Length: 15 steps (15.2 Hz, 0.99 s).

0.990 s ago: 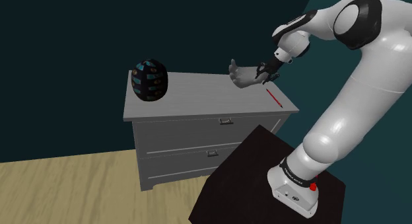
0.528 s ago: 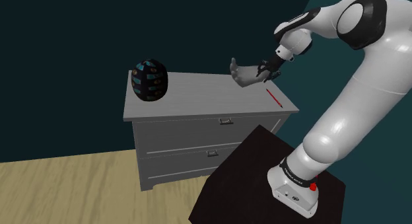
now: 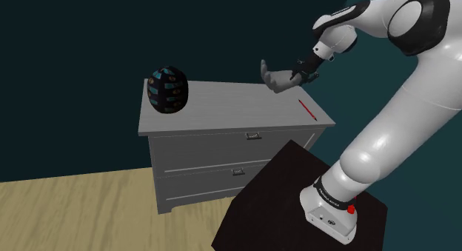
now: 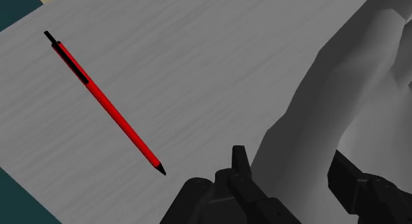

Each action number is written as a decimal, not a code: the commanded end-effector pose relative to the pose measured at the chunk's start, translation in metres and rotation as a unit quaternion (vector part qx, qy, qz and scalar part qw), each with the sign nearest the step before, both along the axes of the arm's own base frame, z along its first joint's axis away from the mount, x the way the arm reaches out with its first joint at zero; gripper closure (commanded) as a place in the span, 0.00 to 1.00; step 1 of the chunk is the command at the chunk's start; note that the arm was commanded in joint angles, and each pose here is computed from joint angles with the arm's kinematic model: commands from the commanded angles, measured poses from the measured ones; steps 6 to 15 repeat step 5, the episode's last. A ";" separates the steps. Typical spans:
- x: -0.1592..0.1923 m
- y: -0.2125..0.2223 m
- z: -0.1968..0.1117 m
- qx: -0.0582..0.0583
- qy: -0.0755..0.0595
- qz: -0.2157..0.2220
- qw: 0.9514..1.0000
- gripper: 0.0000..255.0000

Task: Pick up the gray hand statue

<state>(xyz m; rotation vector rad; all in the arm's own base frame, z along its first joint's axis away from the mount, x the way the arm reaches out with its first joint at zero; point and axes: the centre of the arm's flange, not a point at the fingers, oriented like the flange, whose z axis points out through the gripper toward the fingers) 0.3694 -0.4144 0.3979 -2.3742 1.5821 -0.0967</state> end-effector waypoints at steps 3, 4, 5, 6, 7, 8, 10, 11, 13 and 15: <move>0.002 0.000 0.024 -0.002 -0.002 0.001 1.000 1.00; 0.002 0.000 0.025 -0.002 -0.002 0.001 1.000 1.00; 0.002 0.000 0.025 -0.002 -0.002 0.001 1.000 1.00; 0.002 0.000 0.025 -0.002 -0.002 0.001 1.000 1.00; 0.002 0.000 0.025 -0.002 -0.002 0.001 1.000 1.00; 0.002 0.000 0.025 -0.002 -0.002 0.001 1.000 1.00; 0.002 0.000 0.025 -0.002 -0.002 0.001 1.000 1.00; 0.002 0.000 0.025 -0.002 -0.002 0.001 1.000 1.00; 0.002 0.000 0.025 -0.002 -0.002 0.001 1.000 1.00; 0.002 0.000 0.025 -0.002 -0.002 0.001 1.000 1.00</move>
